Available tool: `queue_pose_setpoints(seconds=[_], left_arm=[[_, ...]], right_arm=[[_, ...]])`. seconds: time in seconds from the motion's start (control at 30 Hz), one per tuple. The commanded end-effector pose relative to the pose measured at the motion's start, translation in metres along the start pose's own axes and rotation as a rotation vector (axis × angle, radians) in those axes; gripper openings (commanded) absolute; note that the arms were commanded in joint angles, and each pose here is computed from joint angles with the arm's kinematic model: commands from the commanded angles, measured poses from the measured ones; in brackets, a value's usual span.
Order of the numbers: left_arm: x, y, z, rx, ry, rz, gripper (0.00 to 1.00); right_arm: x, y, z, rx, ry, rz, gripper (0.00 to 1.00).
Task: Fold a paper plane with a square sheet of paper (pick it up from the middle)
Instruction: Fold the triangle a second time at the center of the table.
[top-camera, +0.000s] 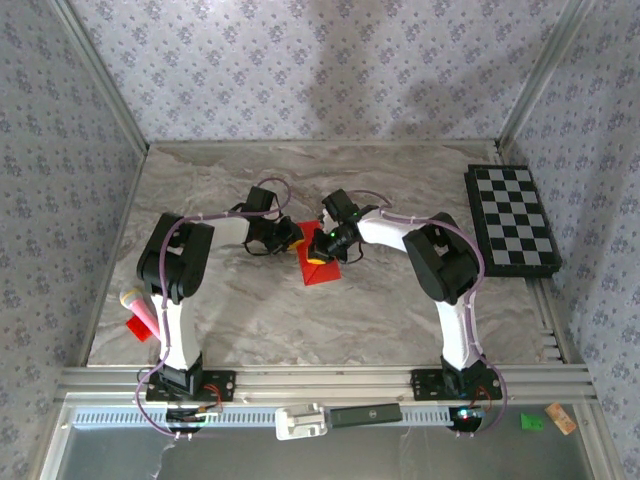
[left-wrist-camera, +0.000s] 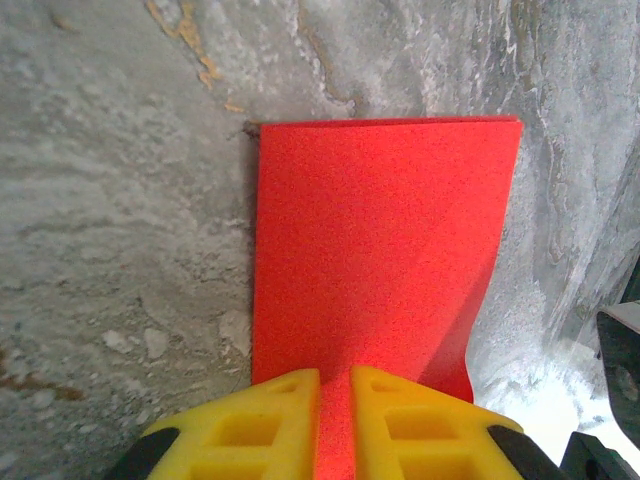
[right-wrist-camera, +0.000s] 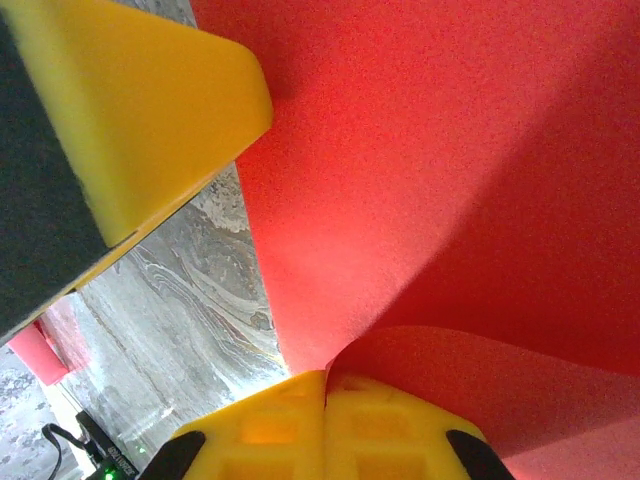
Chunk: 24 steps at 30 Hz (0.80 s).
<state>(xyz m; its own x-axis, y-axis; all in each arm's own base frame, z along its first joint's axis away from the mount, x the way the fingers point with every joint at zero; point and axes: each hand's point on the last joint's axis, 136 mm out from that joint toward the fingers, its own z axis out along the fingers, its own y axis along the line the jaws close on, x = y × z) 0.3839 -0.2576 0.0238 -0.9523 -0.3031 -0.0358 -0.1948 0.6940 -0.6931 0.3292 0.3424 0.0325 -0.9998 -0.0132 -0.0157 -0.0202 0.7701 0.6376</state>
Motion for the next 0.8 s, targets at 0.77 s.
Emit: queue_pose_setpoints(seconds=[0.77], left_arm=[[0.0186, 0.0259, 0.0135, -0.075, 0.059, -0.044, 0.16]], right_arm=[[-0.0015, 0.0065, 0.0087, -0.02, 0.02, -0.021, 0.03]])
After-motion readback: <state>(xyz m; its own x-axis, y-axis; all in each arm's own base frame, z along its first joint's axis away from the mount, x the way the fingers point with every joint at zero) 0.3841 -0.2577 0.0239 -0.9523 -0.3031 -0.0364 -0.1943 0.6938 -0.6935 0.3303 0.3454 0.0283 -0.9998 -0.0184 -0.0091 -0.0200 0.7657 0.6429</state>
